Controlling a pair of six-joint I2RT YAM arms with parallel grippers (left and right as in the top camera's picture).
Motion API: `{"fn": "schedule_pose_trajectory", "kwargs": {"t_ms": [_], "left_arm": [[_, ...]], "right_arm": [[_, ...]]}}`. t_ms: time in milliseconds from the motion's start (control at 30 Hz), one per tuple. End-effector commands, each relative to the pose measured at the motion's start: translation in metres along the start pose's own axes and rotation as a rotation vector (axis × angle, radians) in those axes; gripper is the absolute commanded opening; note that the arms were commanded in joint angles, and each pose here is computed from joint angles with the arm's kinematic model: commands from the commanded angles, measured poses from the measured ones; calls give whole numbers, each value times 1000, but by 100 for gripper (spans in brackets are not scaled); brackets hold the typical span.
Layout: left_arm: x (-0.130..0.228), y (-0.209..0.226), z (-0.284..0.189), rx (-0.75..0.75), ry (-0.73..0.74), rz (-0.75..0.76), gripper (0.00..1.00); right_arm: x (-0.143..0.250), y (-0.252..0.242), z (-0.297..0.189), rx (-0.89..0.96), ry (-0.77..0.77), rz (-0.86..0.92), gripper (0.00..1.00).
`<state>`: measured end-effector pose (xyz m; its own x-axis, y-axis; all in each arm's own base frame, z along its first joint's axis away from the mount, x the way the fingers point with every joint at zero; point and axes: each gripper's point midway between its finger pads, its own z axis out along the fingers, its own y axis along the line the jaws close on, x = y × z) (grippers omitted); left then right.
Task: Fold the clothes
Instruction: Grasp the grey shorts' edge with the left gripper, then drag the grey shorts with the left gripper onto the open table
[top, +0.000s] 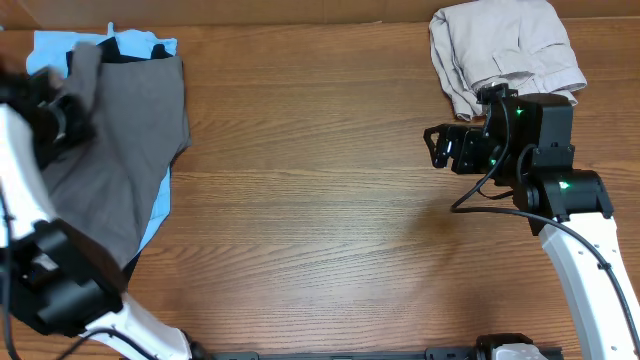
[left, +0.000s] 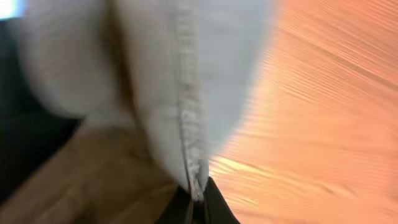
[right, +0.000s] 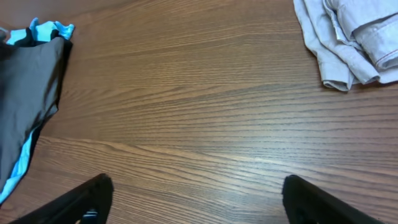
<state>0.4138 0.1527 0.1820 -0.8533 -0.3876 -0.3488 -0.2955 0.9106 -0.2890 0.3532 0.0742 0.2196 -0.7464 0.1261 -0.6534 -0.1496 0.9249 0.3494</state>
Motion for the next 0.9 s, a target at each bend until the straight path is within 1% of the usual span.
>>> {"fn": "schedule_pose_trajectory", "kwargs": {"t_ms": [0,100,200,300,433,633,767,867], "left_arm": [[8,-85,-9,140,5,131,4],[32,-152,6,208,69,265,4],[52,-206,15,258,95,366,4],[72,-263,22,305,87,461,4],[103,-331,33,354,65,573,4],[153,-390,59,419,109,685,4],[189,-414,83,449,169,745,4],[221,-433,98,500,226,788,4]], "right_arm": [[-11,2,-5,-7,-30,21,87],[-10,3,-9,-6,-29,46,86],[-9,5,-18,-3,-20,49,85],[-9,3,-31,12,-15,67,84],[-9,-15,-58,67,-26,131,84],[-12,-56,-93,174,-84,245,85],[-9,-77,-103,224,-98,303,85],[-9,-90,-109,252,-112,331,86]]}}
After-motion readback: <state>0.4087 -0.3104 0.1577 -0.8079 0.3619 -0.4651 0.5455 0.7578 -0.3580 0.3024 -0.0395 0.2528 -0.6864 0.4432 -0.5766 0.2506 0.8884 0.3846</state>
